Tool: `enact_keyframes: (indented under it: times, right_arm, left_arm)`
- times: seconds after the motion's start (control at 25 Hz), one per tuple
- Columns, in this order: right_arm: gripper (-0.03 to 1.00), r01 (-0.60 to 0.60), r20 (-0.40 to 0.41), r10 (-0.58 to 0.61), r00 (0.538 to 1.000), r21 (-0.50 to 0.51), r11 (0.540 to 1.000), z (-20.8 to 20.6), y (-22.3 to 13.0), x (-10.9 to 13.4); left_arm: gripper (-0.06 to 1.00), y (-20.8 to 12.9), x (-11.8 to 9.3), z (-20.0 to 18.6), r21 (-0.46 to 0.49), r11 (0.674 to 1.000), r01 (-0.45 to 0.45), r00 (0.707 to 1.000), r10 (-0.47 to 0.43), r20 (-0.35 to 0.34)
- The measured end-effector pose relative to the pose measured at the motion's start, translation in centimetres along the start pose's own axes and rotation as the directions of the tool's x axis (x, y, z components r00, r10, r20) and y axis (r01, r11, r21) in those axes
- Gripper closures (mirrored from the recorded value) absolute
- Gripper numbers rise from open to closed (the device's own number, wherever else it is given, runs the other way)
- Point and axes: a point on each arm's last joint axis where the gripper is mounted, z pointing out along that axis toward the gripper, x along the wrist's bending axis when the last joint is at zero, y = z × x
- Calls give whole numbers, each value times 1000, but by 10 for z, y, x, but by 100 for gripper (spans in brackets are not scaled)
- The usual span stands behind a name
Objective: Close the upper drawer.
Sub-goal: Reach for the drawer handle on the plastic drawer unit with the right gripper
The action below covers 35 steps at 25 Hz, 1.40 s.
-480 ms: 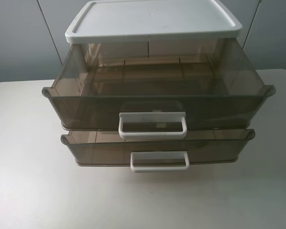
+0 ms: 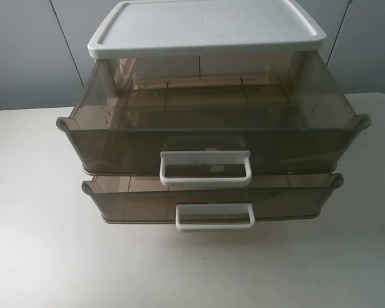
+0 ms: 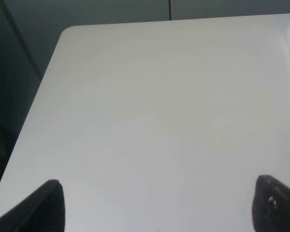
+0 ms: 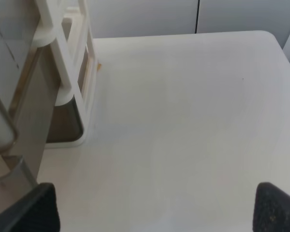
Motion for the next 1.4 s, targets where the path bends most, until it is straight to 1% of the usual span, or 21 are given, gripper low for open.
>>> enact_keyframes:
  times: [0.08,0.16,0.24,0.4,0.48,0.6,0.68,0.76,0.92,1.08,1.2,1.28,1.4]
  right_arm:
    - [36,3,5,-3,1000,-18,1000,-4,4,0]
    - [36,17,31,-16,999,-21,1000,-8,16,-2]
    - [36,35,57,-36,998,23,999,-3,30,-5]
    - [36,117,56,-124,991,114,987,19,60,-8]
    - [36,164,26,-169,985,141,976,30,77,-5]
    - [36,237,-64,-231,971,134,962,43,107,7]
    - [36,297,-130,-281,951,130,946,53,125,19]
    - [36,363,-171,-342,924,116,924,61,142,30]
    - [36,514,-256,-483,837,65,855,76,164,63]
    - [36,600,-359,-567,741,-24,800,80,175,102]
    - [36,645,-445,-615,652,-101,757,74,176,132]
    - [36,669,-498,-642,582,-155,727,66,175,153]
    - [36,700,-568,-661,491,-194,687,60,164,180]
  left_arm:
    - [20,0,0,0,0,1000,0,1000,0,0]
    - [20,0,0,0,0,1000,0,1000,0,0]
    - [20,0,0,0,0,1000,0,1000,0,0]
    - [20,0,0,0,0,1000,0,1000,0,0]
    - [20,0,0,0,0,1000,0,1000,0,0]
    - [20,0,0,0,0,1000,0,1000,0,0]
    - [20,0,0,0,0,1000,0,1000,0,0]
    - [20,0,0,0,0,1000,0,1000,0,0]
    - [20,0,0,0,0,1000,0,1000,0,0]
    - [20,0,0,0,0,1000,0,1000,0,0]
    - [20,0,0,0,0,1000,0,1000,0,0]
    - [20,0,0,0,0,1000,0,1000,0,0]
    - [20,0,0,0,0,1000,0,1000,0,0]
